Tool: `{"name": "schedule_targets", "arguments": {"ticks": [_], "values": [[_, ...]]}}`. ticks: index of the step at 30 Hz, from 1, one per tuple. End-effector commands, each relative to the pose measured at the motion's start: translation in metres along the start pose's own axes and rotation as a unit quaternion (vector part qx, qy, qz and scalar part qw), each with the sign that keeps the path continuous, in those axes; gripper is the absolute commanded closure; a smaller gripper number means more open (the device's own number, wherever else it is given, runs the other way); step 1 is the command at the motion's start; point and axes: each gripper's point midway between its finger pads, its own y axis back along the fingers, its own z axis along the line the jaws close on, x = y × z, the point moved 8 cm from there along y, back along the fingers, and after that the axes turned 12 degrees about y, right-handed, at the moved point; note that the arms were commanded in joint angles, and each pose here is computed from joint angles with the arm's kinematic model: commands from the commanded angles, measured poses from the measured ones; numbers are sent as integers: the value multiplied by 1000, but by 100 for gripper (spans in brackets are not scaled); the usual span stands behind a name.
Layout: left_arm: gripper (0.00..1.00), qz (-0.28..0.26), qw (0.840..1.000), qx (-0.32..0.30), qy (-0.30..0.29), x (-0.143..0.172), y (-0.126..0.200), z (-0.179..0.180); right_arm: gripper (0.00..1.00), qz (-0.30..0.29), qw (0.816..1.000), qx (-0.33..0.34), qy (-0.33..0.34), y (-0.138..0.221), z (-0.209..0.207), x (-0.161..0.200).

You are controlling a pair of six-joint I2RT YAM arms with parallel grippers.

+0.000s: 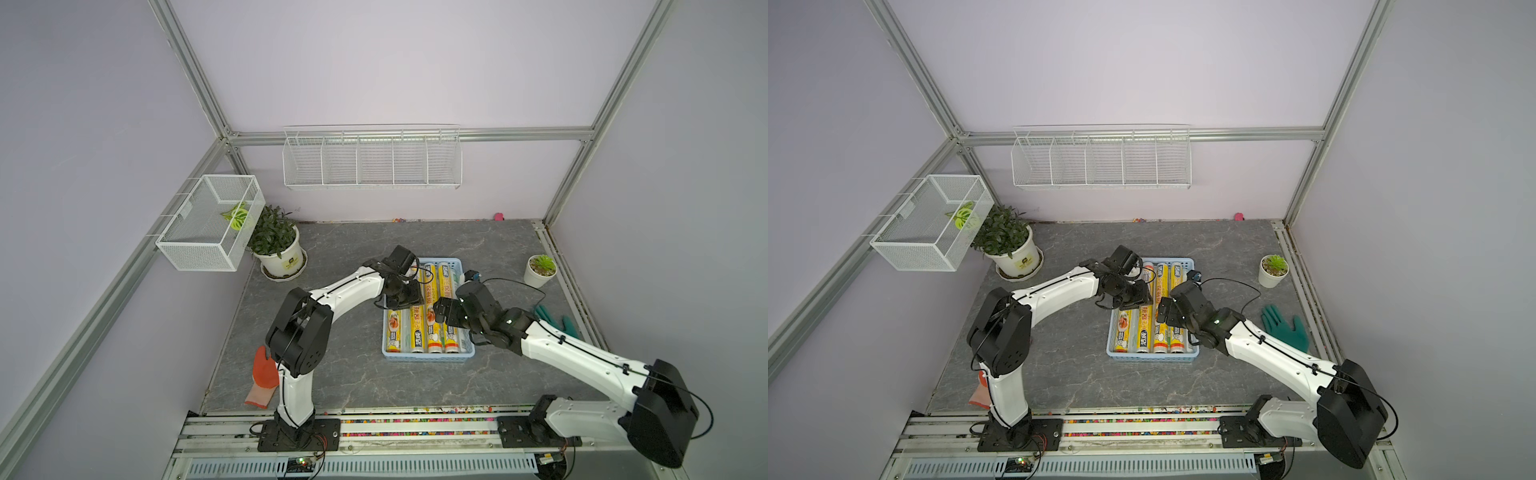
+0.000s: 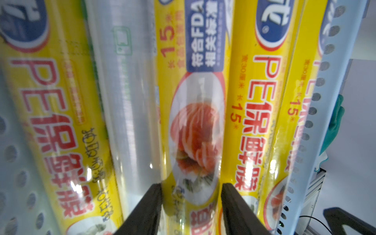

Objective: Put the plastic wrap into the basket
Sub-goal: Place the plastic wrap in the basket, then reset both arms

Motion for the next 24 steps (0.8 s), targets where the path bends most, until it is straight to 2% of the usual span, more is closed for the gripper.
{"name": "schedule_targets", "arguments": {"ticks": [1, 8, 15, 19, 24], "values": [[46, -34, 999, 18, -22, 4, 22, -8, 3, -22, 1000, 11, 6, 9, -7, -1], [40, -115, 992, 46, -39, 5, 58, -11, 3, -84, 995, 49, 25, 35, -21, -10], [38, -233, 970, 33, -51, 8, 102, 4, 3, -143, 976, 150, 73, 65, -50, -21], [30, -317, 948, 18, -34, 14, 135, 21, 3, -154, 963, 202, 92, 77, -72, -28], [11, -435, 900, -26, -25, 21, 174, 51, 3, -163, 938, 294, 88, 84, -108, -30]]}}
